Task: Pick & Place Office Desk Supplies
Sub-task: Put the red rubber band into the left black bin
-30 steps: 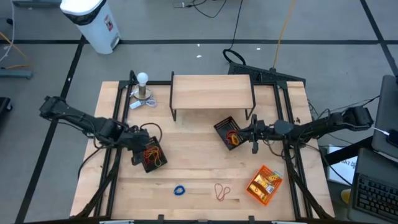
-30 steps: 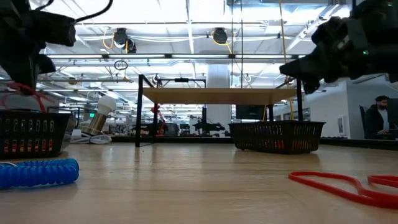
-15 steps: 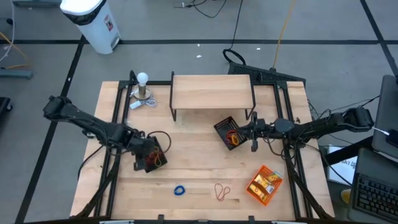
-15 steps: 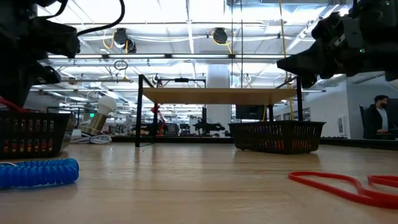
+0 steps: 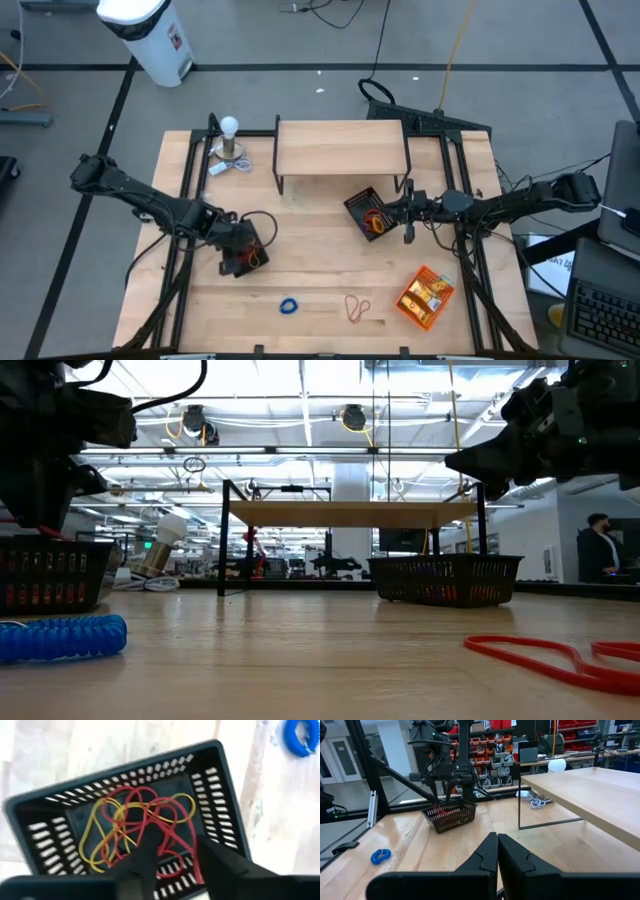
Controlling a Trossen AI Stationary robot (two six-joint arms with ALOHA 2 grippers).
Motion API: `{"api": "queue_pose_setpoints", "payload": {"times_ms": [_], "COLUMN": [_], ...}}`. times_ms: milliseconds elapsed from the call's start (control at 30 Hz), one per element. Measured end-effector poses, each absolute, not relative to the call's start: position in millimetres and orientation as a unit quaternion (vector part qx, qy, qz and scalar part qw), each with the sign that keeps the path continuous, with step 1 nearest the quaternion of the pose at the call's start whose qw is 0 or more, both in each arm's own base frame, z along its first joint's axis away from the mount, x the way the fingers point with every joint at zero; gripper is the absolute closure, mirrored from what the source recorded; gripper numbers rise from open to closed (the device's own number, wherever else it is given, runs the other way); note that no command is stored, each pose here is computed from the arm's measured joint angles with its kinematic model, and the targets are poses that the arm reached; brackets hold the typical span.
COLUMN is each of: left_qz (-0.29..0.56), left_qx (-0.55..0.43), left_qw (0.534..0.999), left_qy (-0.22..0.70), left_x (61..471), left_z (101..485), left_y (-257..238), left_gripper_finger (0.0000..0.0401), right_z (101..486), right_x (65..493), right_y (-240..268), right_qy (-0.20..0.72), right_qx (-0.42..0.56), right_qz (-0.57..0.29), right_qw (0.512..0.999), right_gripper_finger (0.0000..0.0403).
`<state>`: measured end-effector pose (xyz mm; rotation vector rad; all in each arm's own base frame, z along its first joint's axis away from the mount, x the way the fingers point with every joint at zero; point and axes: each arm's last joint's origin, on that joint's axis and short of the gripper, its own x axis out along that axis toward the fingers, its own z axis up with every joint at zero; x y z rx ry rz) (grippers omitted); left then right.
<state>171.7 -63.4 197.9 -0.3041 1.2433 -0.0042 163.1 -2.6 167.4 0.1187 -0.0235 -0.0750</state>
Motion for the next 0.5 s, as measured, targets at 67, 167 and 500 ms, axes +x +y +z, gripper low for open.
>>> {"api": "queue_pose_setpoints", "payload": {"times_ms": [67,167,500], "left_qz": [-0.008,-0.011,-0.012], "left_qx": [-0.147,-0.149,-0.121], "left_qw": [0.799,0.799,0.836], "left_qy": [0.583,0.582,0.535], "left_x": [171,171,168], "left_z": [198,199,220], "left_y": [-64,-64,-61], "left_gripper_finger": [0.0241,0.0204,0.0162], "right_z": [168,168,168], "right_x": [163,163,163], "right_y": [-3,-3,-3], "right_qy": [-0.012,-0.012,-0.014], "right_qx": [0.059,0.059,0.060], "right_qz": [-0.037,-0.037,-0.037], "right_qw": [0.997,0.997,0.997], "right_gripper_finger": [0.0403,0.0403,0.0403]}}
